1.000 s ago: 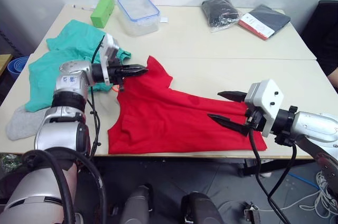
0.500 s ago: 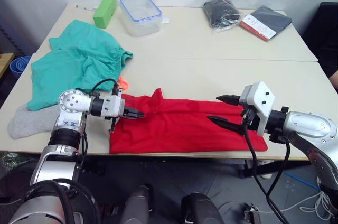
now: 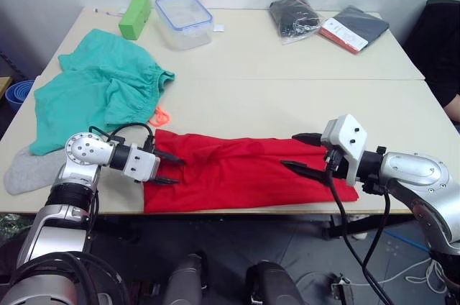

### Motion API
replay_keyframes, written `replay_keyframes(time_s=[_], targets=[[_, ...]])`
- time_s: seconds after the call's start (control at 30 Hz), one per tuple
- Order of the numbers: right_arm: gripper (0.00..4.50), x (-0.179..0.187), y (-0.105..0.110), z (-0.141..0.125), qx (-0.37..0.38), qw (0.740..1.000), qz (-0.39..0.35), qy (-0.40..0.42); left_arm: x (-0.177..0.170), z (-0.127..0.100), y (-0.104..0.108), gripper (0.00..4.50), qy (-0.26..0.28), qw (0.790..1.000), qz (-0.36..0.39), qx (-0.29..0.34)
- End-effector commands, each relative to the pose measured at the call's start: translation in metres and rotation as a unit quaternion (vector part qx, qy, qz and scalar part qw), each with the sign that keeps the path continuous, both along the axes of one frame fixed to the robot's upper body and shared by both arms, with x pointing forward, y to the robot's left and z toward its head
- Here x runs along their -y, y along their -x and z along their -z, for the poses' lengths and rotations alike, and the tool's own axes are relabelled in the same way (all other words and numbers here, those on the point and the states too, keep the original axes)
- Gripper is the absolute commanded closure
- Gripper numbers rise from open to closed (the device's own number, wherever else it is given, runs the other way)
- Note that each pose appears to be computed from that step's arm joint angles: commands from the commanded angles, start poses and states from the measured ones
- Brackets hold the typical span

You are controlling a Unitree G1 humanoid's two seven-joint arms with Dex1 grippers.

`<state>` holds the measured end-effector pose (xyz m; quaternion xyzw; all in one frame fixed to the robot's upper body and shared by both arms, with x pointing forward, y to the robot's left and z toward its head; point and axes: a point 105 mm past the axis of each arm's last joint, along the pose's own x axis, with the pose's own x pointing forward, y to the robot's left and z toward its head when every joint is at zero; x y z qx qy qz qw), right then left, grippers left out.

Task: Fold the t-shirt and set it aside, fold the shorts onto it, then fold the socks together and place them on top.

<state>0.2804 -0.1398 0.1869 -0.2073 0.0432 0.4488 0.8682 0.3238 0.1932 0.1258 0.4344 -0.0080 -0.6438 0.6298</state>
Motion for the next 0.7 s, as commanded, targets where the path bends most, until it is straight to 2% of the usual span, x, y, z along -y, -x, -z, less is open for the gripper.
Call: replay_keyframes(time_s=[0.03,0.07,0.17,0.27,0.37,0.47,0.63,0.67,0.7], targets=[[1.16,0.002,-0.005,-0.008,0.022,1.000,0.006,-0.001,-0.013,-0.020,-0.007,0.80,0.026,0.997,-0.059,-0.051],[1.16,0.004,-0.007,-0.008,0.022,1.000,0.013,-0.005,-0.016,-0.027,-0.007,0.53,0.042,0.993,-0.073,-0.083],[1.16,0.006,-0.014,-0.011,0.023,0.999,0.029,-0.021,-0.020,-0.051,-0.003,0.53,0.078,0.977,-0.098,-0.173],[1.16,0.003,-0.020,-0.011,0.025,0.999,0.034,-0.027,-0.015,-0.076,0.000,0.53,0.119,0.961,-0.110,-0.223],[1.69,0.000,-0.023,-0.012,0.027,0.999,0.033,-0.031,-0.008,-0.093,-0.003,0.50,0.163,0.943,-0.129,-0.260],[2.73,-0.003,-0.025,-0.012,0.028,0.999,0.030,-0.034,0.000,-0.101,-0.015,1.45,0.209,0.925,-0.158,-0.275],[4.50,-0.006,-0.024,-0.012,0.030,0.999,0.025,-0.029,0.021,-0.083,-0.011,3.06,0.186,0.925,-0.154,-0.295],[4.50,-0.006,-0.024,-0.012,0.031,0.999,0.024,-0.027,0.028,-0.077,-0.011,3.35,0.175,0.927,-0.158,-0.292],[4.50,-0.007,-0.023,-0.012,0.032,0.999,0.023,-0.025,0.034,-0.069,-0.014,3.35,0.166,0.930,-0.171,-0.280]])
